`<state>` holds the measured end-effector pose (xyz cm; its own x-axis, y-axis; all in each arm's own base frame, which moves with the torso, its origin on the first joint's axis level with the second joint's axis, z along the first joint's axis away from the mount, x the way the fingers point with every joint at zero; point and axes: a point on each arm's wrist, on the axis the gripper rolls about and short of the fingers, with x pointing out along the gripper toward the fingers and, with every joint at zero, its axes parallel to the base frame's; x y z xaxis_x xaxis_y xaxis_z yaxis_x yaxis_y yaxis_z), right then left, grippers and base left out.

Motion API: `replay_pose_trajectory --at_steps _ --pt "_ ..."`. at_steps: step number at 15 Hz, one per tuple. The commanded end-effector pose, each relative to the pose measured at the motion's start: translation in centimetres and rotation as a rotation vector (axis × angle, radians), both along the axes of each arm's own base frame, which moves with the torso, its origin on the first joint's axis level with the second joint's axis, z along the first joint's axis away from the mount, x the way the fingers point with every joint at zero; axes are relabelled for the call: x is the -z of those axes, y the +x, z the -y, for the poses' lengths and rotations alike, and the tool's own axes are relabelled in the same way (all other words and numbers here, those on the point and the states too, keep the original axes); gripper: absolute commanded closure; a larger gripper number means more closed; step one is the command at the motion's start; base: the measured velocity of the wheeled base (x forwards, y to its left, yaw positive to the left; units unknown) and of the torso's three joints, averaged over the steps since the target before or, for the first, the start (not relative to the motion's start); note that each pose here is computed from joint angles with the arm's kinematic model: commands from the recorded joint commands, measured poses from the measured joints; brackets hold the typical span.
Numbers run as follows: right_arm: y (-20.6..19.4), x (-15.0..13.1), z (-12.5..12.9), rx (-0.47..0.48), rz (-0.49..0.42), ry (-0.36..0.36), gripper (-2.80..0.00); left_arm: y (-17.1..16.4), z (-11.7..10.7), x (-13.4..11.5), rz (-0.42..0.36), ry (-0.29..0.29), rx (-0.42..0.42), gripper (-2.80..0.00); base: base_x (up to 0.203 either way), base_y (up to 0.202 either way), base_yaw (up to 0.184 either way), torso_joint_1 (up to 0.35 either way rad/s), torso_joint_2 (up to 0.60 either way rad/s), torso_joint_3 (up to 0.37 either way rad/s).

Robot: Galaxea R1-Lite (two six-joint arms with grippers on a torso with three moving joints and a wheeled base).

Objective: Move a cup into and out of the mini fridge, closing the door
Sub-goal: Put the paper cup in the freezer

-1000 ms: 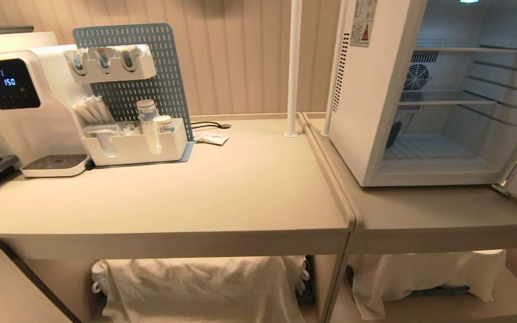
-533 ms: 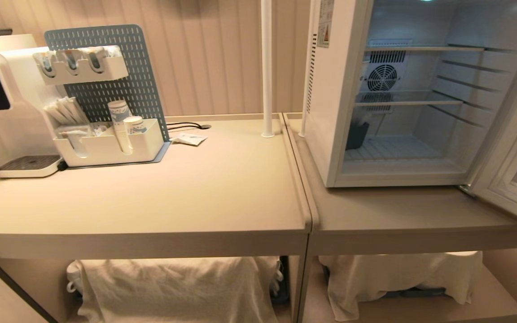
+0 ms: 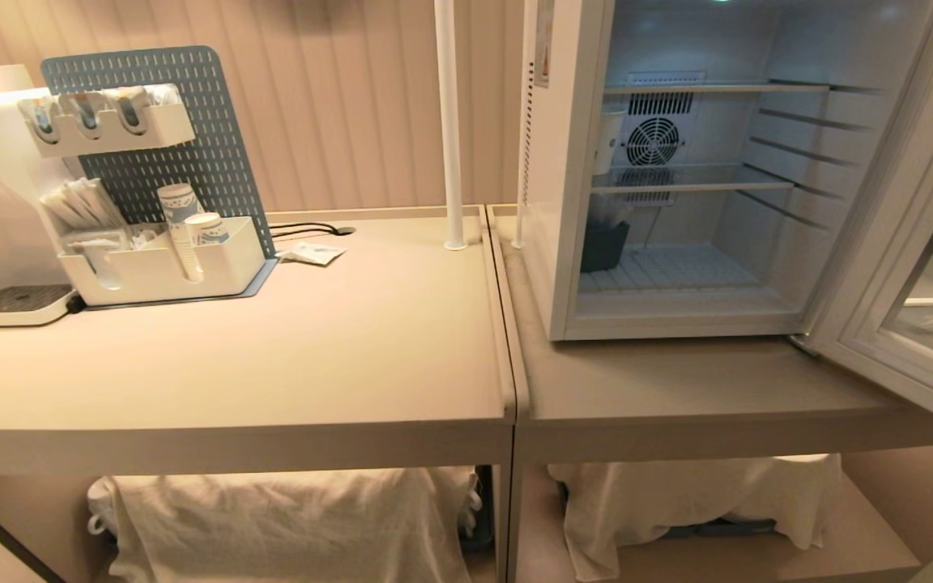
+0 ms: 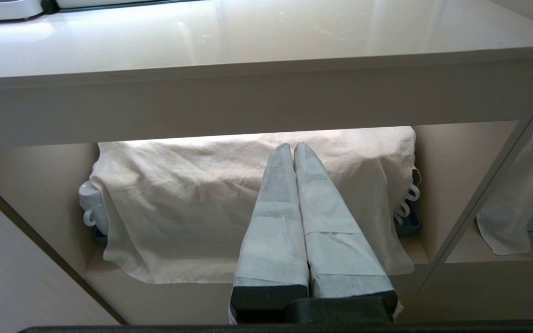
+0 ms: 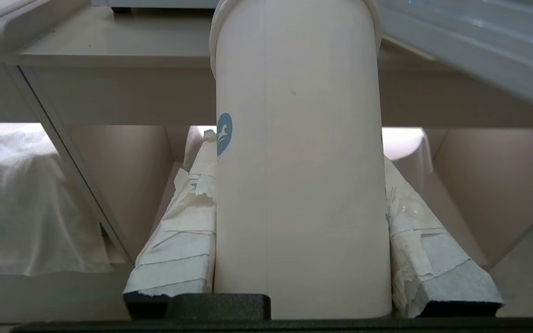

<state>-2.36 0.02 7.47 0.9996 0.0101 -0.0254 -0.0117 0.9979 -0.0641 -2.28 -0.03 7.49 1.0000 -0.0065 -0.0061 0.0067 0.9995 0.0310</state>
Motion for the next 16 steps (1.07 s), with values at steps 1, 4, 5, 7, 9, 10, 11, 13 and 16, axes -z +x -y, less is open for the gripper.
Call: replay_pose_trajectory --at_steps 1,4,5,7,9,10,11,13,16 --pt "-0.6 -2.0 0.0 0.001 0.034 0.020 0.00 0.0 0.0 0.0 0.001 -0.002 0.001 0.00 0.000 0.000 0.000 0.000 0.00 0.000" --pt "-1.8 -10.3 0.0 -0.019 -0.041 0.034 0.00 0.0 0.0 0.0 0.001 -0.001 0.001 0.00 0.000 0.000 0.000 0.000 0.00 0.000" --pt "-1.1 -13.1 -0.1 -0.026 -0.129 0.038 0.00 0.0 0.0 0.0 0.003 -0.002 0.001 0.00 0.000 0.000 0.000 0.000 0.00 0.000" --pt "2.5 -17.6 -0.1 -0.035 -0.334 0.062 0.00 0.0 0.0 0.0 0.003 -0.002 0.001 0.00 0.000 0.000 0.000 0.000 0.00 0.000" --pt "7.6 -20.0 -0.1 -0.035 -0.514 0.085 0.00 0.0 0.0 0.0 0.001 -0.002 0.001 0.00 0.000 0.000 0.000 0.000 0.00 0.000" --pt "10.4 -20.9 -0.2 -0.033 -0.590 0.097 0.00 0.0 0.0 0.0 0.002 -0.002 0.001 0.00 0.000 0.000 0.000 0.000 0.00 0.000" --pt "13.2 -21.4 -0.2 -0.032 -0.655 0.106 0.00 0.0 0.0 0.0 0.001 -0.002 0.001 0.00 0.000 0.000 0.000 0.000 0.00 0.000" --pt "19.1 -21.0 -0.3 -0.069 -0.782 0.137 0.00 0.0 0.0 0.0 0.001 -0.002 0.001 0.00 0.000 0.000 0.000 0.000 0.00 0.000" --pt "28.2 -18.2 -0.4 -0.161 -0.813 0.192 0.00 0.0 0.0 0.0 0.003 -0.002 0.001 0.00 0.000 0.000 0.000 0.000 0.00 0.000"
